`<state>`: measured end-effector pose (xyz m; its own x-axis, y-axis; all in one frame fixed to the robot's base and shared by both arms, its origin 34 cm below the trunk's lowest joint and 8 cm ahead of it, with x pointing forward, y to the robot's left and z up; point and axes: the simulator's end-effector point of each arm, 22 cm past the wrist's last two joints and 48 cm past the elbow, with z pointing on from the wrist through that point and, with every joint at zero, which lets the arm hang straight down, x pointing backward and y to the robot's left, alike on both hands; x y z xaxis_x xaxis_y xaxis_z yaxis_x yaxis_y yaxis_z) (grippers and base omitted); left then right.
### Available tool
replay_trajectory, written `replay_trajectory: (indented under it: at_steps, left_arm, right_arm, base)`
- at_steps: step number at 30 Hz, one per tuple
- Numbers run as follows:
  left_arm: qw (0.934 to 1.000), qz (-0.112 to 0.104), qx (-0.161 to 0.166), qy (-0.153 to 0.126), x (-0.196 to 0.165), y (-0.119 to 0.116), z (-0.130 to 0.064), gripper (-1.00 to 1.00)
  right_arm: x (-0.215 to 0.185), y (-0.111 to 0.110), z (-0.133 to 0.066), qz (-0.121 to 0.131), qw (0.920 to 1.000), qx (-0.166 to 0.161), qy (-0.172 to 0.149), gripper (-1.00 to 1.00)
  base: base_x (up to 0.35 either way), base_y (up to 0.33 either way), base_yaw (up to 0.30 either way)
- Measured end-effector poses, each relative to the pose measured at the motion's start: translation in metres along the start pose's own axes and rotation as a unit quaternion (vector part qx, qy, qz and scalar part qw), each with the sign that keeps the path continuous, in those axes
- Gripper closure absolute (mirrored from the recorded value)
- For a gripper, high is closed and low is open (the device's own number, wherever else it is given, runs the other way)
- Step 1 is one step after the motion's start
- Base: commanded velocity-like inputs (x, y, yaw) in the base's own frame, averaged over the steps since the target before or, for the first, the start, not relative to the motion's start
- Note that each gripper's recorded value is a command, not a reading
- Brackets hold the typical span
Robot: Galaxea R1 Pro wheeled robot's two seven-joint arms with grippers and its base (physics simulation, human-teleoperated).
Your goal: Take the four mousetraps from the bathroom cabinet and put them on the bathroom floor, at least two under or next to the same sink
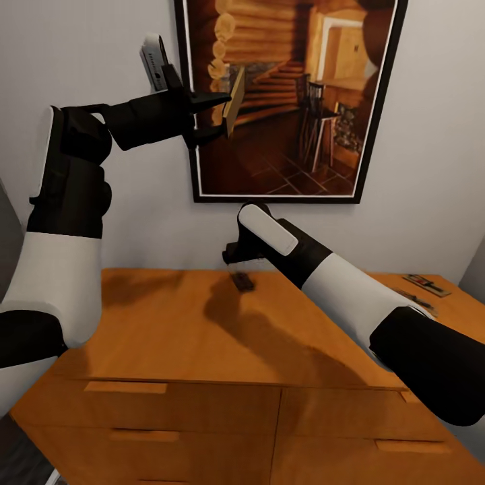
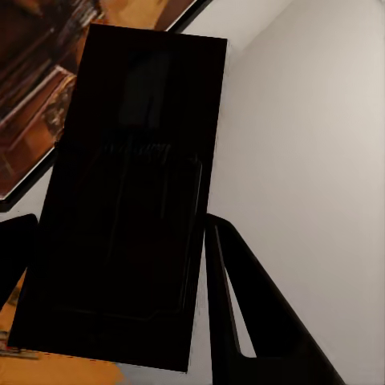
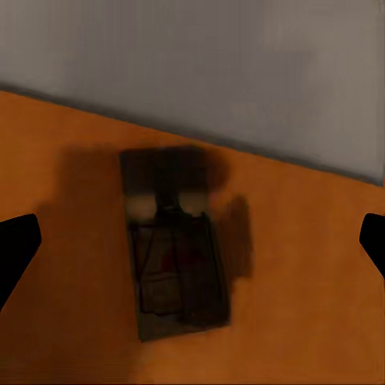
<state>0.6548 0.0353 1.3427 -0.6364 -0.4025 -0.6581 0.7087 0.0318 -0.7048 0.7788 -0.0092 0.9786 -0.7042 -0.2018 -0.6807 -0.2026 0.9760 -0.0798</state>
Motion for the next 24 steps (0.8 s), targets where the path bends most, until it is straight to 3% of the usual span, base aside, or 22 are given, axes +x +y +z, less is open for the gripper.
replay_trajectory:
  at_steps: [7,24]
  left_arm:
    - [1.0000,0.002,0.001,0.000,0.001,-0.001,0.000,1.00]
    - [0.9984,0.014,0.050,0.022,0.027,-0.039,0.022,1.00]
  right_arm:
    - [0.002,-0.001,0.002,0.000,1.0000,0.001,0.003,-1.00]
    - [0.022,0.003,0.018,0.004,0.9996,-0.011,0.026,-1.00]
  base:
    - [0.250,0.000,0.000]
    - [0.013,0.000,0.000]
